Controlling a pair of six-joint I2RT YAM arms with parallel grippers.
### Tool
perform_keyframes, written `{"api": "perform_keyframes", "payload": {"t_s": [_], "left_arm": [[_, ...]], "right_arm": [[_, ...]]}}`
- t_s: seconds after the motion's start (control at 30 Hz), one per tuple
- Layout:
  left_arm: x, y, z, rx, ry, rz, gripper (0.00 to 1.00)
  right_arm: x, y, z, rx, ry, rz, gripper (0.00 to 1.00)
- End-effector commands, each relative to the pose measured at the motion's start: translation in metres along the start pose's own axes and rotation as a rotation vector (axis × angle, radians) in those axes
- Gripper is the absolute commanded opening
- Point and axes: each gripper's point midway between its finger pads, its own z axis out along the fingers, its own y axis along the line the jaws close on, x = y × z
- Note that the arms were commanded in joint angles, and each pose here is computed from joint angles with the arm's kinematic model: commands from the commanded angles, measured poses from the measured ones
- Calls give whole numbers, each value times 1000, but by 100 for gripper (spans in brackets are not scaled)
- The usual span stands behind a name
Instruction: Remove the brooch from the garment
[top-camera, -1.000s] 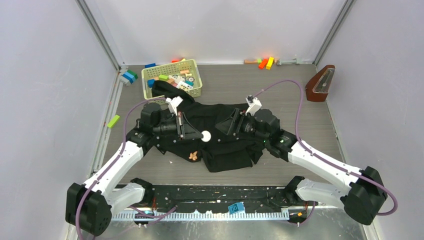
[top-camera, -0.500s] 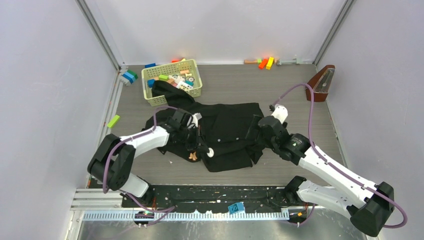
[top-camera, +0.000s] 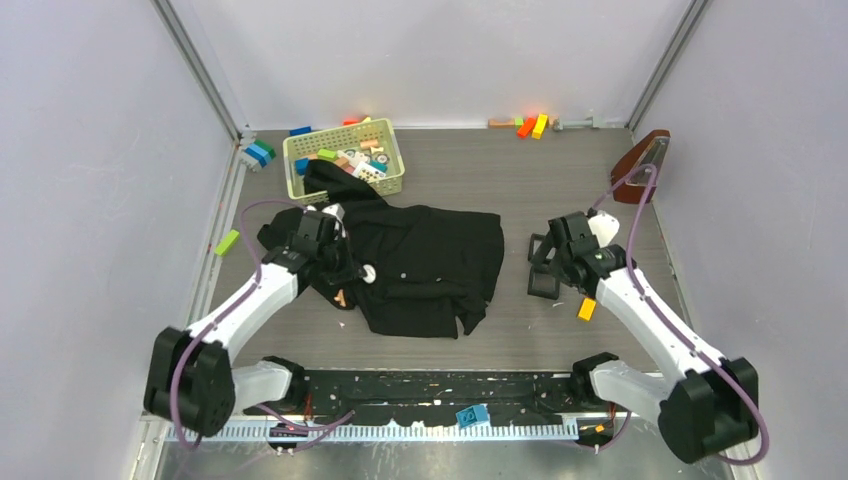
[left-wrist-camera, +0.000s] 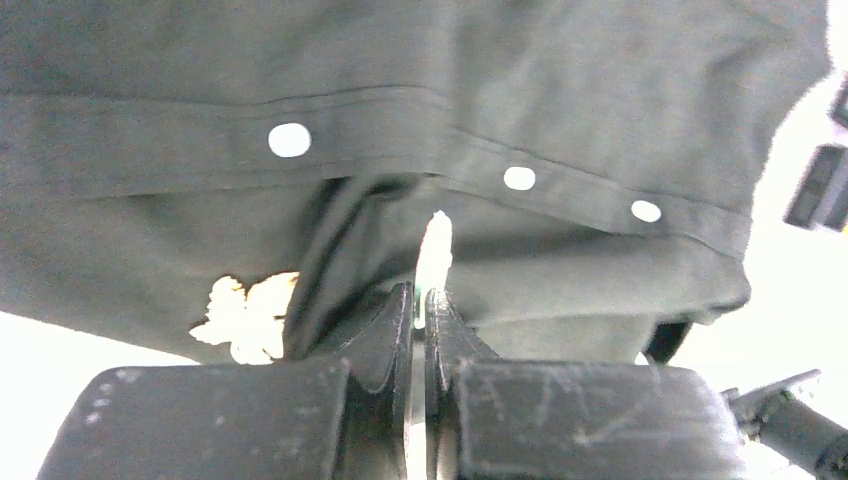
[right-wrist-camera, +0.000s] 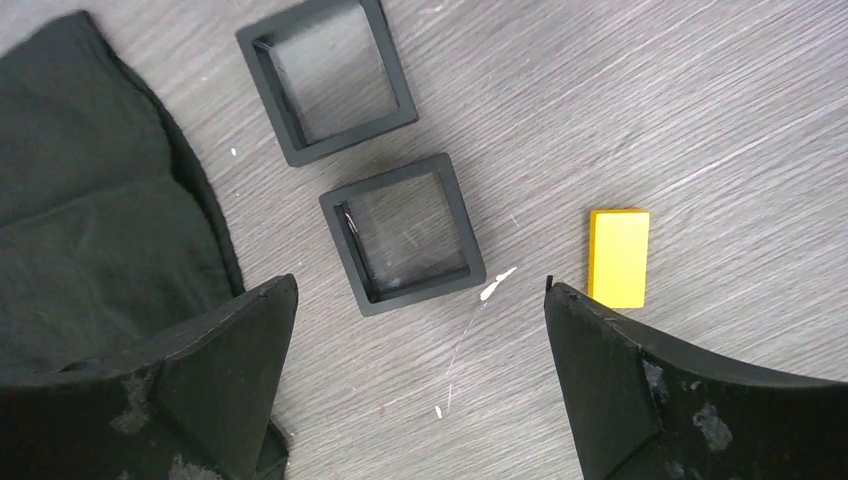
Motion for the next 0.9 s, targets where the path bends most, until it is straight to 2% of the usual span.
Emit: {"api": "perform_keyframes", "payload": {"t_s": [0.0,0.13,0.37,0.53,0.67,0.87], "left_arm": [[-12,-53,-27,231,-104,169,0],[-3,-87,-37,319,-130,322,0],[24,-142,-49,594,-92,419,0],[28,-142,-49,634,-130,462,0],[35,-153,-57,742,-136,456,0],[43,-154,-55,790,-129,450,0]], "right_arm": [[-3,32,7,-110,69,-33,100],[-5,31,19,-92,69,-180,100],[-1,34,34,-91,67,-230,100],[24,48,41,-188,160,-260,100],[28,39,49,-133,164,-266,100],[24,21,53,-39,151,-245,100]]}}
